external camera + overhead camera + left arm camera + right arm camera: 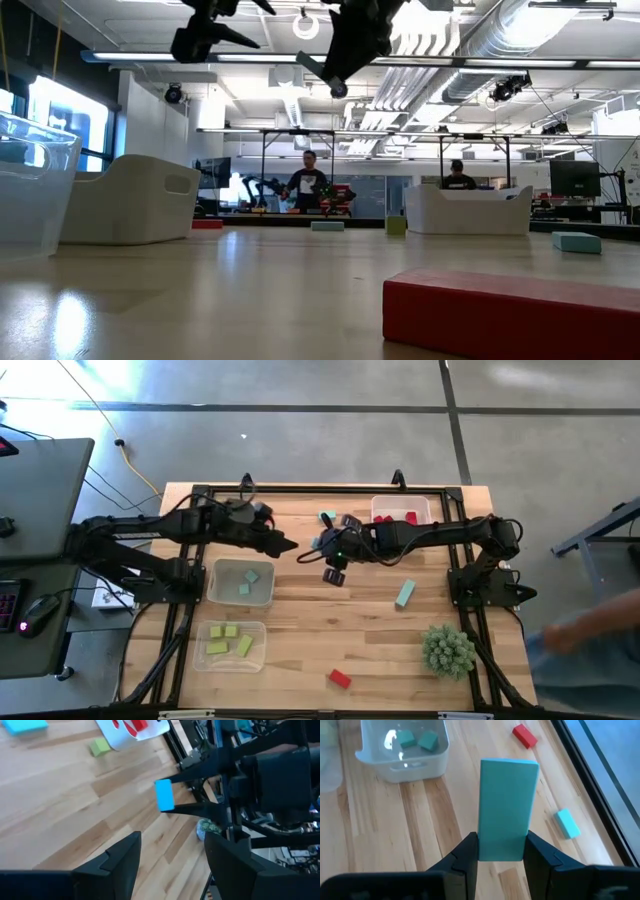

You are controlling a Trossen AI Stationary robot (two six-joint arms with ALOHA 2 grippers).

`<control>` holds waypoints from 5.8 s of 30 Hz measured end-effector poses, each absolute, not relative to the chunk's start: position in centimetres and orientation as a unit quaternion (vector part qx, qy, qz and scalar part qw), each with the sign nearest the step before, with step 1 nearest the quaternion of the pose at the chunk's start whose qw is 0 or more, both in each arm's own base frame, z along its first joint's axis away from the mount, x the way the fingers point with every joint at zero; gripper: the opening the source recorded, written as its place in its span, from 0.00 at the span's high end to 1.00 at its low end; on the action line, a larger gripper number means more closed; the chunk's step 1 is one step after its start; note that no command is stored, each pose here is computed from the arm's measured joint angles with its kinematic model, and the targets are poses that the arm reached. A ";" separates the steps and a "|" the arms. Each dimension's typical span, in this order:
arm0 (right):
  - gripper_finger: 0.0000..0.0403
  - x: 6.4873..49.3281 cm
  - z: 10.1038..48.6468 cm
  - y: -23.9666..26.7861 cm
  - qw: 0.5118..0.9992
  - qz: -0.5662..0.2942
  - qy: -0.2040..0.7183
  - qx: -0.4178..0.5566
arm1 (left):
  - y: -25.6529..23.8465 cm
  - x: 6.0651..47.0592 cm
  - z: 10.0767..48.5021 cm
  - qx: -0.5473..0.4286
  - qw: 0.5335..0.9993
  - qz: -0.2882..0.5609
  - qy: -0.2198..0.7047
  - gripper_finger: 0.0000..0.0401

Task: Sort & place blocks by color
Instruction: Put the blue block into the gray bin, then put the green block into the transparent bin

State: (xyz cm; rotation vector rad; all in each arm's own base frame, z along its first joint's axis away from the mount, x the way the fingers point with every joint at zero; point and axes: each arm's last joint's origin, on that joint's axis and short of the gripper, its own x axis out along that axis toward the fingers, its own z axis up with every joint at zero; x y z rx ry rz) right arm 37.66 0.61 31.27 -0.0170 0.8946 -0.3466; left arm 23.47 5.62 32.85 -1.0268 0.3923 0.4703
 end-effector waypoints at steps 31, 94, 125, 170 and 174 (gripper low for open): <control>0.76 37.6 31.2 0.6 0.885 -0.161 0.437 -0.019 | 6.9 29.8 28.8 -0.508 0.817 0.213 0.170 0.48; 0.35 37.2 31.0 -3.7 0.864 -0.257 0.423 0.095 | 3.7 20.0 28.7 -0.198 0.815 0.204 0.505 0.90; 0.35 34.9 28.2 -14.4 0.756 -0.354 0.449 0.318 | 3.5 15.7 22.1 -0.128 0.733 0.173 0.645 0.75; 0.35 35.6 18.5 -18.0 0.717 -0.008 0.696 -0.037 | 4.6 17.8 29.6 -0.268 0.785 0.269 0.489 0.61; 0.35 35.7 18.1 -18.1 0.713 -0.009 0.701 -0.038 | 4.6 17.8 29.6 -0.268 0.785 0.270 0.489 0.61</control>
